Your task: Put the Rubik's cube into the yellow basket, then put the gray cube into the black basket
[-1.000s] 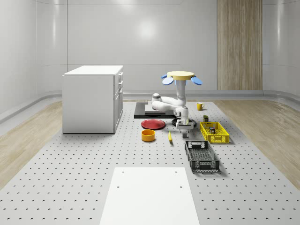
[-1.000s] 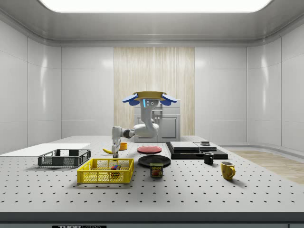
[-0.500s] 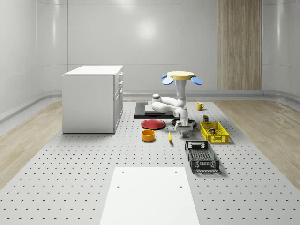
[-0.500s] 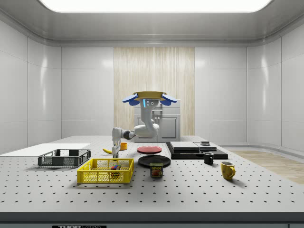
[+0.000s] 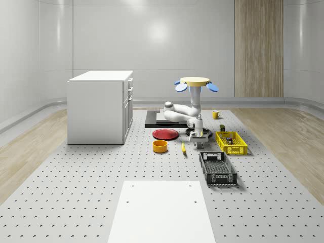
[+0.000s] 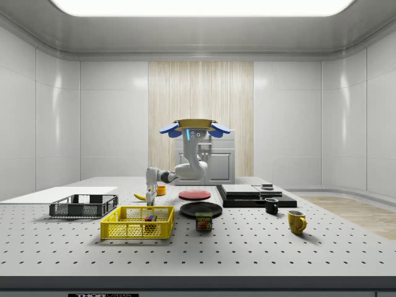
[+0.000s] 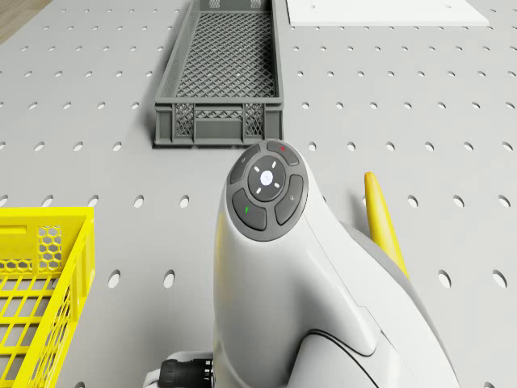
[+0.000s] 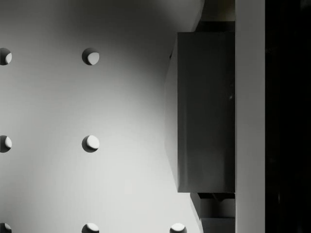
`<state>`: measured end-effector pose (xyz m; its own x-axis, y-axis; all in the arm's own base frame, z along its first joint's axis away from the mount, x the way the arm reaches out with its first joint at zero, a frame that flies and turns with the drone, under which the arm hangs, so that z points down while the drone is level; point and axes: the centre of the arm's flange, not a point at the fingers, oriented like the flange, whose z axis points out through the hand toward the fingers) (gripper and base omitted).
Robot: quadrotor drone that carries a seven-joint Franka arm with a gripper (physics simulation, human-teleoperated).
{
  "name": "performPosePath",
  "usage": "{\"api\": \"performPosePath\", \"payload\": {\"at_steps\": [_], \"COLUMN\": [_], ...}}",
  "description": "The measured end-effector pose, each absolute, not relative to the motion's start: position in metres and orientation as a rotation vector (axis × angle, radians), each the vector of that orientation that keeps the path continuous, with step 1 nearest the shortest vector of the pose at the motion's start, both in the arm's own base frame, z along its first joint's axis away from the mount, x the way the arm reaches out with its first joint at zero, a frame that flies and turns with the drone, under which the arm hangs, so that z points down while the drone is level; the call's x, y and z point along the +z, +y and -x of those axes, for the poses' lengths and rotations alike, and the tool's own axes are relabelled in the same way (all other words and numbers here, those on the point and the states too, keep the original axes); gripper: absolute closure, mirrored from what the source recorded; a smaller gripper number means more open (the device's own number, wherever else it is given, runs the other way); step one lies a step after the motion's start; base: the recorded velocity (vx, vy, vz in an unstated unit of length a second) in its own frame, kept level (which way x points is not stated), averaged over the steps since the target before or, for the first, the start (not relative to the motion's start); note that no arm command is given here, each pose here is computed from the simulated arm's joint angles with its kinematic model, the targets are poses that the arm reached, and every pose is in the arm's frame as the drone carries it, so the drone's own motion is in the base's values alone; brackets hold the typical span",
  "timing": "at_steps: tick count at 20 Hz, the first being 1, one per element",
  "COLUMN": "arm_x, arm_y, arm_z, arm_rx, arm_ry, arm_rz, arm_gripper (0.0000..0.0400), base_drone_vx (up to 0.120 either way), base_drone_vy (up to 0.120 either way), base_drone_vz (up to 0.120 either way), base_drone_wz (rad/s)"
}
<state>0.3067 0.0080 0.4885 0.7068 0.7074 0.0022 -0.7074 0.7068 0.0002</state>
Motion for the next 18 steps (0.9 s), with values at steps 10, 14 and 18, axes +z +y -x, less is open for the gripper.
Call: {"api": "performPosePath", "payload": {"at_steps": [10, 14, 18], "arm_x": [0.490, 0.485, 0.470], "arm_y": [0.008, 0.008, 0.008], "arm_z": [-0.3068, -0.3068, -0.3067], "arm_rx": [0.786, 0.786, 0.786], "arm_ry": [-0.002, -0.002, -0.002], "arm_rz": [-0.001, -0.001, -0.001], "arm_gripper": [0.0144, 0.0148, 0.0149], "base_drone_vx": [0.000, 0.000, 0.000], "base_drone_vy": [0.000, 0.000, 0.000], "base_drone_vz": [0.000, 0.000, 0.020], "base_drone_wz": [0.000, 0.000, 0.000]}}
